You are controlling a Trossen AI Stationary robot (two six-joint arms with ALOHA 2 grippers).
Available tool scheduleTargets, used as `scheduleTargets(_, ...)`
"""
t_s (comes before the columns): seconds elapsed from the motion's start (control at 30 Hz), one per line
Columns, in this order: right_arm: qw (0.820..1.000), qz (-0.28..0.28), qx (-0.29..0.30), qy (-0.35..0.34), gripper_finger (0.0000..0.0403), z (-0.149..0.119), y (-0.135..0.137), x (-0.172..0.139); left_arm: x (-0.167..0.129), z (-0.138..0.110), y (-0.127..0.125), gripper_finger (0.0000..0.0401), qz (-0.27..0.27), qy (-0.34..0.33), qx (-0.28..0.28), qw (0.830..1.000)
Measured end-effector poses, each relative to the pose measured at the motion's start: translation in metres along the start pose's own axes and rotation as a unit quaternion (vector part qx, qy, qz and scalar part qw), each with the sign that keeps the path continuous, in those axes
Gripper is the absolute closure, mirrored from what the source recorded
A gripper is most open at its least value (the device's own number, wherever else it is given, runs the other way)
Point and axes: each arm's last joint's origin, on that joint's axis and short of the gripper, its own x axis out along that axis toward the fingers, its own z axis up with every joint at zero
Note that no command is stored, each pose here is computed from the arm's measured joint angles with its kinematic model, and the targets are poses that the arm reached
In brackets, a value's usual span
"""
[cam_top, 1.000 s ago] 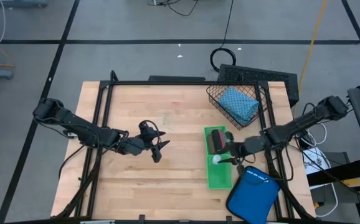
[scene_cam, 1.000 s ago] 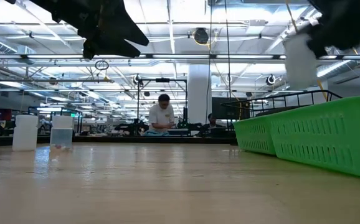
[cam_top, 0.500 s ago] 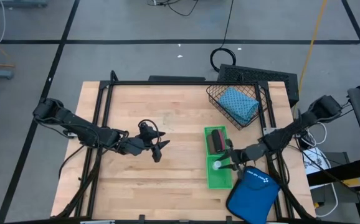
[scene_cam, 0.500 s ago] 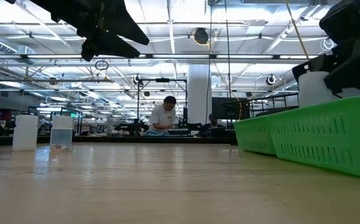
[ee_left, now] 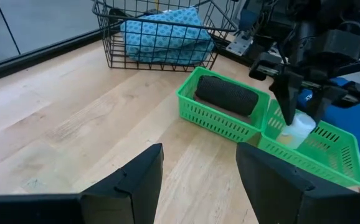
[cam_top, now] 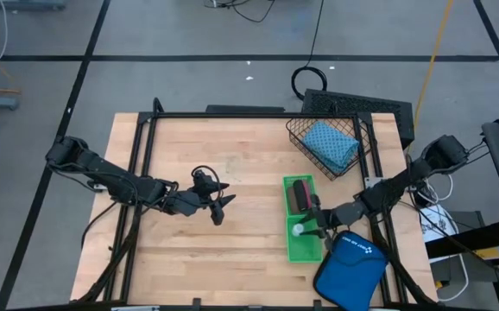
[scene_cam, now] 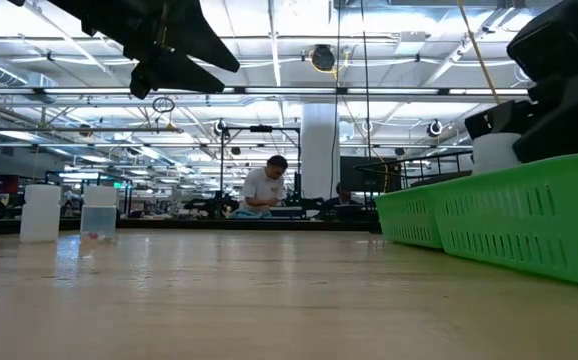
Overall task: Pick & Place Medicine items
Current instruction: Put the bottom transparent pill bottle into the bottom green basket, then put the left transparent pill bottle into the bottom green basket
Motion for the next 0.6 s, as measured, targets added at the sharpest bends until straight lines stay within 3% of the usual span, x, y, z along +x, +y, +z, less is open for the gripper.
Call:
scheduleTargets(0.27, 1.0, -0.005, 0.01, -0.001, 0.018, 0.0, 0.0, 0.0, 0.0, 0.0, 0.0, 0.0187, -0.001, 0.001, 0.001, 1.0)
scheduleTargets(0.6, 0.999, -0.01, -0.016, -0.048, 0.0169, 0.014, -0.001, -0.009, 0.0, 0.0, 0.0, 0.0187, -0.004, 0.003, 0.004, 1.0)
